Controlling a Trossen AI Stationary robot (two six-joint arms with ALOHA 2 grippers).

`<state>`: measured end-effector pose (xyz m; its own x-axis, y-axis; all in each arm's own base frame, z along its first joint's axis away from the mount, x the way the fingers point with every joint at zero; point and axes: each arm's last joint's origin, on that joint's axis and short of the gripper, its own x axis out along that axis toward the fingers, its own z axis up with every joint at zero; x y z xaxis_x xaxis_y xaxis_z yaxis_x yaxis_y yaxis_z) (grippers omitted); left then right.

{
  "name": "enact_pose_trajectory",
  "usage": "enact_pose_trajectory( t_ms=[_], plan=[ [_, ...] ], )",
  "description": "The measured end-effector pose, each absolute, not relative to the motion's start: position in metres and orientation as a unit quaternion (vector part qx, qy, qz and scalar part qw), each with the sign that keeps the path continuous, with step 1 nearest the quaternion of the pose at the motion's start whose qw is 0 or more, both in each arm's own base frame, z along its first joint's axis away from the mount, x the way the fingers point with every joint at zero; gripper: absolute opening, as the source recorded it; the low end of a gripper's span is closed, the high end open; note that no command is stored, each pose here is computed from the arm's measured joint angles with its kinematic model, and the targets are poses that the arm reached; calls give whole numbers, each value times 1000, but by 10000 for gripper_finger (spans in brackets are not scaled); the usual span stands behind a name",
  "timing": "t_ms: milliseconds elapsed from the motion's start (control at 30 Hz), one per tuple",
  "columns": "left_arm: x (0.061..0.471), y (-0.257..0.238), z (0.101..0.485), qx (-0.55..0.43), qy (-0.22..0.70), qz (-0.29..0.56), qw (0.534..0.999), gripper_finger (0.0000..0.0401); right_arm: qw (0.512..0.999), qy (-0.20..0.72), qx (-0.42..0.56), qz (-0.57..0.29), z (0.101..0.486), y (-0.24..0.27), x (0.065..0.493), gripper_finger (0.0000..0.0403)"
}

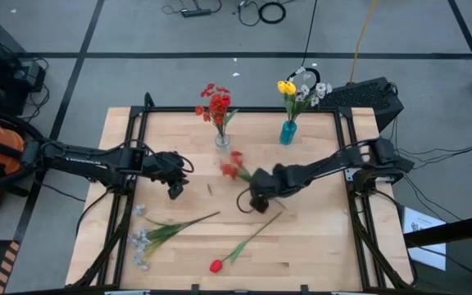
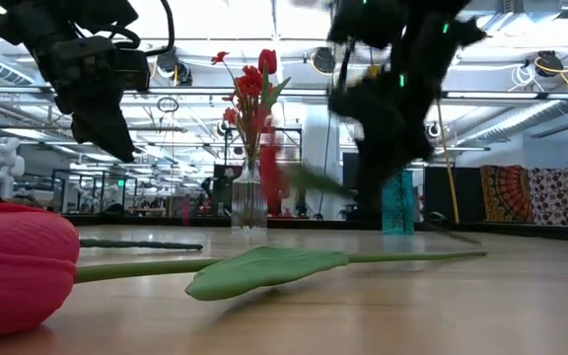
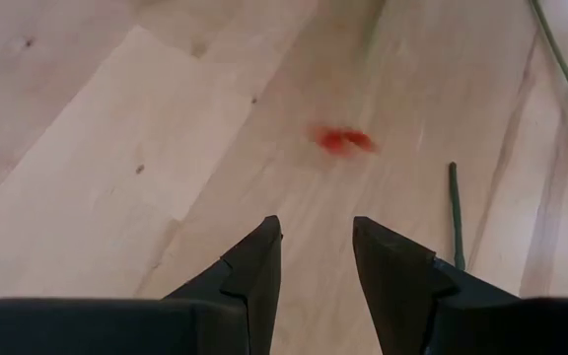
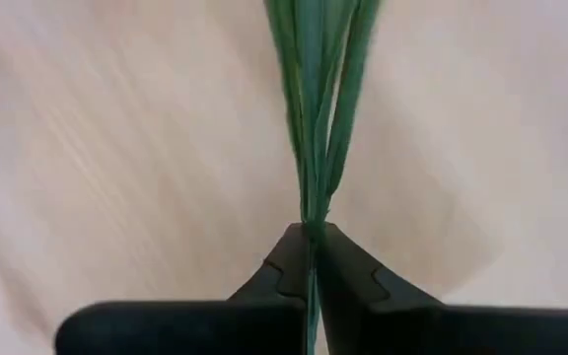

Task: Sort flowers into vase by color
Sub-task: Put the red flower into the transparent vase

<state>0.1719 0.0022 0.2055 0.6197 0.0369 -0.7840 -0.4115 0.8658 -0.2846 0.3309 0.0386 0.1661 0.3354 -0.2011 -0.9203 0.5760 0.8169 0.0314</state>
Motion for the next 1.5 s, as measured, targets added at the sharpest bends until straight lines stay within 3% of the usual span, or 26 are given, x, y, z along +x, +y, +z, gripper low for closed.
enact_pose_trajectory(
  t_ms=[133,300,700,1133,1500],
  plan=[
    [172,2,206,-227,417,125,872,134,883,379,171,-218,197,37,346,1],
    [172,2,206,-223,417,122,873,134,946,230,152,-171,227,19,364,0],
    [173,2,207,-227,410,121,875,134,993,-39,75,-84,266,-31,371,0],
    [174,12,207,-237,401,142,873,134,988,-68,-52,-128,268,-77,367,0],
    [171,31,208,-266,397,145,867,134,984,-104,-67,-128,237,-92,381,0]
  ],
)
